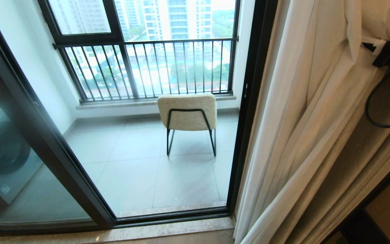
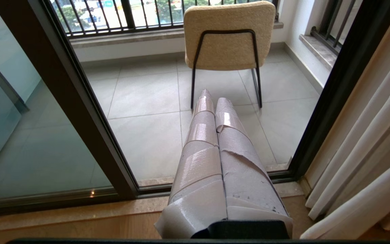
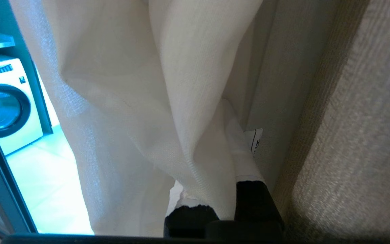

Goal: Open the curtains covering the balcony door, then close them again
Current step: Pull the inner curtains open on both sides

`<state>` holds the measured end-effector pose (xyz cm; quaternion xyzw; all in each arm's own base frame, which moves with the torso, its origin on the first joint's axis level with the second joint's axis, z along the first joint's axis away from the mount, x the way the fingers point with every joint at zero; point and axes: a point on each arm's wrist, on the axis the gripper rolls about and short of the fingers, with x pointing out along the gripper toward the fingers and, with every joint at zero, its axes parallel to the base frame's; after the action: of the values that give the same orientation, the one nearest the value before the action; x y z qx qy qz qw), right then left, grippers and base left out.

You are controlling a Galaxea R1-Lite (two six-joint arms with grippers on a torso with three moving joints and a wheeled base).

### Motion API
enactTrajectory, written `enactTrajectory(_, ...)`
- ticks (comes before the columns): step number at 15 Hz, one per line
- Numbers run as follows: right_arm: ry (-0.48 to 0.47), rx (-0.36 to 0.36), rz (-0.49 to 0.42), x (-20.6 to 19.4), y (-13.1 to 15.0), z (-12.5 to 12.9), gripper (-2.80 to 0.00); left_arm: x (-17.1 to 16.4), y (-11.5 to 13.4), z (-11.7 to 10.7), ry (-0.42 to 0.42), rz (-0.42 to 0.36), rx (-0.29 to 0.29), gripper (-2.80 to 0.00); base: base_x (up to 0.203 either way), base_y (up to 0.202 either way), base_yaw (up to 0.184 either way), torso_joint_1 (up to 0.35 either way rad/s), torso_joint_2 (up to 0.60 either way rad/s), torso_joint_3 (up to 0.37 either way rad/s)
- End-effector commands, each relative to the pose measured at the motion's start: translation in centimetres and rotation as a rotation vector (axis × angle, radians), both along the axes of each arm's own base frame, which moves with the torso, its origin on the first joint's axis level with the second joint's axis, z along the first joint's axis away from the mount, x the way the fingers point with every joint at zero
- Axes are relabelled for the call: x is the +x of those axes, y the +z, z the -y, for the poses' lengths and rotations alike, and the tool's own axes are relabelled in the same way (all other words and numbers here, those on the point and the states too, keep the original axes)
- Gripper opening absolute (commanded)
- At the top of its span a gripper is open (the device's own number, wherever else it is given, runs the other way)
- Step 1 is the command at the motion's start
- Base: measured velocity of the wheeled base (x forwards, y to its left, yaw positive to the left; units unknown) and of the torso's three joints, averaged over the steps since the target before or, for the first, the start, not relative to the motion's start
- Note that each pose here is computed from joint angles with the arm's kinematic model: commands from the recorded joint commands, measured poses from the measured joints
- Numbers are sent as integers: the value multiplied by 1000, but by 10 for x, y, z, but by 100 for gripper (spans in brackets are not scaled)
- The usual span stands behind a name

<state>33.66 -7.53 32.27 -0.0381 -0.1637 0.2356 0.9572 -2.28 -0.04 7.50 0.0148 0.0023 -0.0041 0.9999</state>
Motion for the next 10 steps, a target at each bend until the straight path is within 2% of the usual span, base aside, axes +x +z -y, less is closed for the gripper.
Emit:
enactTrajectory(1,10,-6,19,-9,8,-2,-280,0,0,0,0,-1,1,-280,0,0,0,0,0,0)
enactTrajectory(3,9,-7,25,-25,14,-6,-280,0,0,0,0,0,-1,-280,0,0,0,0,0,0)
enactTrajectory(6,10,-1,0,-63,10,-16,-280,0,0,0,0,0,-1,-280,0,0,0,0,0,0)
enactTrajectory(10,8,2,-30,-110,-8,-29,-280,0,0,0,0,-1,-1,-280,0,0,0,0,0,0)
